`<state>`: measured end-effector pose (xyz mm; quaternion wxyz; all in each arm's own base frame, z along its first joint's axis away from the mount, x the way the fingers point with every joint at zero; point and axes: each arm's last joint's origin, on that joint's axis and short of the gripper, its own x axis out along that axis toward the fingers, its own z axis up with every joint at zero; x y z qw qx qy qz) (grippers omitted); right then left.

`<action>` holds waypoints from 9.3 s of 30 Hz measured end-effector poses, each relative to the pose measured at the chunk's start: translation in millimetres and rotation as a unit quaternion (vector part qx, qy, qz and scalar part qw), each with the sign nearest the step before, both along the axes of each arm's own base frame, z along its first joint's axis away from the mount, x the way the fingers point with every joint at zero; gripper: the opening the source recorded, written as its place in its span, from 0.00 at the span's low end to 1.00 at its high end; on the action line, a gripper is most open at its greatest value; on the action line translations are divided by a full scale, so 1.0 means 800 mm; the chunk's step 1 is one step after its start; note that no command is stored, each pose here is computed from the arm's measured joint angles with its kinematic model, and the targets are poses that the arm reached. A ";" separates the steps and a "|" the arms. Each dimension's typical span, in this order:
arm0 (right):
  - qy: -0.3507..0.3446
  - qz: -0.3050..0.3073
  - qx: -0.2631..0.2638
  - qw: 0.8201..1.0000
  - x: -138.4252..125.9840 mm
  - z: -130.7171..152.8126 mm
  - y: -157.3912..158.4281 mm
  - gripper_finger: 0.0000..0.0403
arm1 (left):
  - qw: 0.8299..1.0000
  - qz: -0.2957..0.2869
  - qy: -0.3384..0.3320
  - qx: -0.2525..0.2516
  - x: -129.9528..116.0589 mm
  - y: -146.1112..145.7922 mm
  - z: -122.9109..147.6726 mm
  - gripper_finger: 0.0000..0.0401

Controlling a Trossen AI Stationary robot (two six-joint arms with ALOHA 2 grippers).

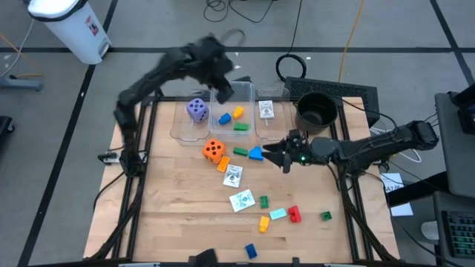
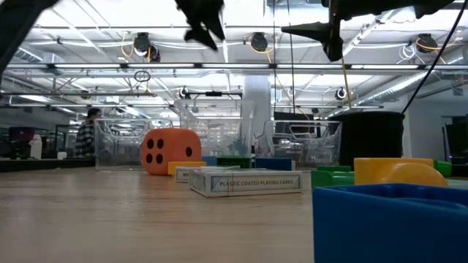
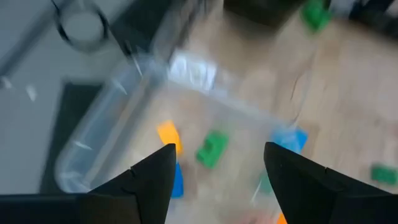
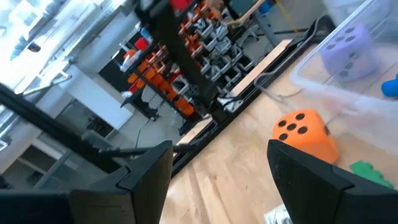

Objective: Pick & Place Toys
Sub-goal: Put the green four stud game piece into the middle transparent bin

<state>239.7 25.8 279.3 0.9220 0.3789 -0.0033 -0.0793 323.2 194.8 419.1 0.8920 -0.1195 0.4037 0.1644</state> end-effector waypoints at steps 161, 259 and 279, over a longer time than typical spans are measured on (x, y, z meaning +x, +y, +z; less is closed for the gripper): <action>0.441 0.048 0.214 0.870 0.083 -0.182 0.097 0.37 | 0.884 -0.157 -0.400 -0.184 -0.098 -0.266 -0.038 0.62; 0.355 0.097 -0.220 0.904 0.101 -0.170 0.020 0.35 | 0.904 -0.125 -0.379 -0.157 -0.104 -0.234 -0.043 0.62; 0.039 -0.058 -0.355 0.932 0.018 0.052 -0.010 0.35 | 0.901 0.031 -0.379 -0.207 -0.081 -0.215 -0.060 0.62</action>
